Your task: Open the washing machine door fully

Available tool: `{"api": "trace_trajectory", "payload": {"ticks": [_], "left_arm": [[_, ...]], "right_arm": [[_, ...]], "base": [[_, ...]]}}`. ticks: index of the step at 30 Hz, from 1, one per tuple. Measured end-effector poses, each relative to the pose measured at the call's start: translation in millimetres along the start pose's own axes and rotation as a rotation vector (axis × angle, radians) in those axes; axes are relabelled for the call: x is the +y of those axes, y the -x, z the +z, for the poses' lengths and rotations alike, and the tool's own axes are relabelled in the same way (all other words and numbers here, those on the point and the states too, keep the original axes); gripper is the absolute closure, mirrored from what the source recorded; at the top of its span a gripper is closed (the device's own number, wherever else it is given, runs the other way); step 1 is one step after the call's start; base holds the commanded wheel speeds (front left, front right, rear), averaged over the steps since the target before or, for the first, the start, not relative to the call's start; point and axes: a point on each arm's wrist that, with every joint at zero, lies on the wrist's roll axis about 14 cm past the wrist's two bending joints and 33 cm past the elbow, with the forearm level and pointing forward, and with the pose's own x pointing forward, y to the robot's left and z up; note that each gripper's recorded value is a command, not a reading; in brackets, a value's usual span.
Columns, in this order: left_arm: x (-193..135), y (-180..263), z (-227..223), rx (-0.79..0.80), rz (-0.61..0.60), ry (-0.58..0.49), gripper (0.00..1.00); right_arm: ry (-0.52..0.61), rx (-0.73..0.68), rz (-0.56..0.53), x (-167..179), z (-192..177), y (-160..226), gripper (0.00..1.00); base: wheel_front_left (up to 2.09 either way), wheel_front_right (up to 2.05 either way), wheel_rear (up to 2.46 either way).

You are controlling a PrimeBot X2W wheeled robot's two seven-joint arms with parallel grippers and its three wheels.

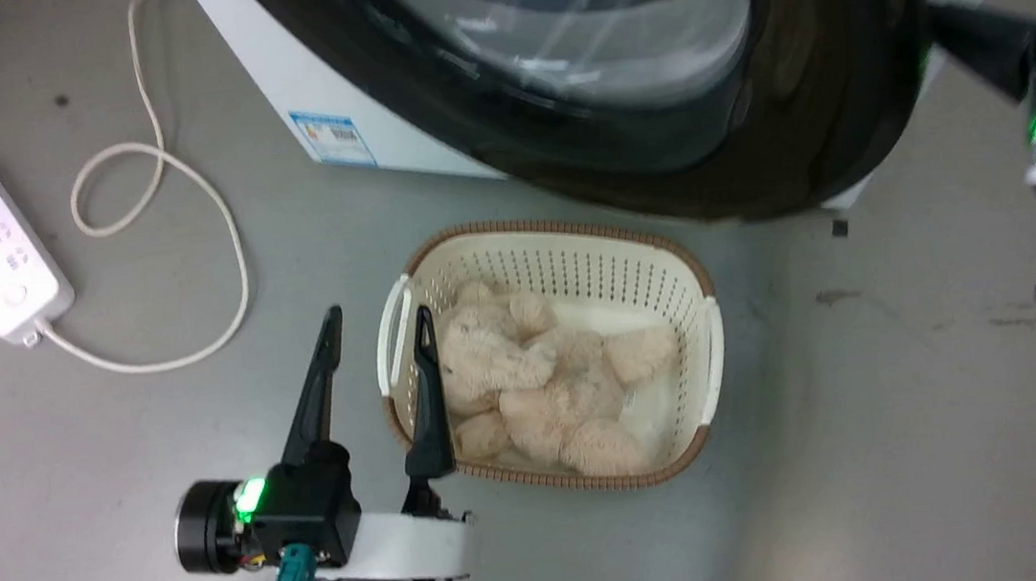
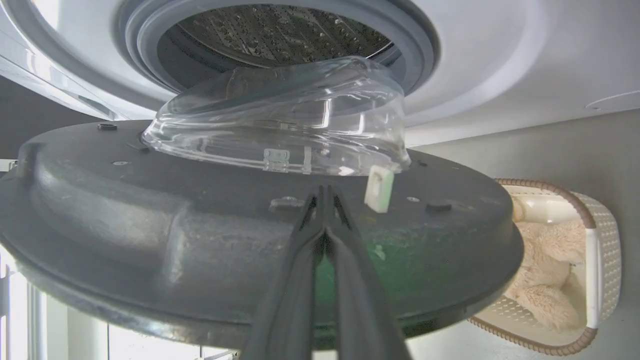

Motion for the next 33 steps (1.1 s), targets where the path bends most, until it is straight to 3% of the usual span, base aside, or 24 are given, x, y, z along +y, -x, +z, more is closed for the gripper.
{"api": "trace_trajectory", "payload": {"ticks": [6,20,29,30,31,32,33], "left_arm": [[-1,20,9,-0.009,-0.003,0.011,0.00],[0,60,8,0.019,-0.014,0.017,0.00],[4,68,4,0.034,-0.001,0.017,0.00],[4,68,4,0.034,0.000,0.017,0.00],[4,68,5,0.031,0.000,0.018,0.00],[5,68,7,0.026,0.000,0.020,0.00],[5,67,8,0.021,0.001,0.022,0.00]], "right_arm": [[-0.012,0.117,0.063,13,-46,15,1.00],[0.052,0.434,0.148,29,-200,22,1.00],[0.132,0.444,0.219,48,-242,26,1.00],[0.140,0.415,0.222,49,-239,27,0.87],[0.143,0.369,0.222,50,-232,29,0.16],[0.143,0.320,0.223,51,-223,31,0.00],[0.151,0.267,0.221,51,-212,33,0.00]], "base": [[0.00,0.00,0.00],[0.00,0.00,0.00],[0.00,0.00,0.00],[0.00,0.00,0.00],[0.00,0.00,0.00],[0.00,0.00,0.00],[0.00,0.00,0.00]]}}
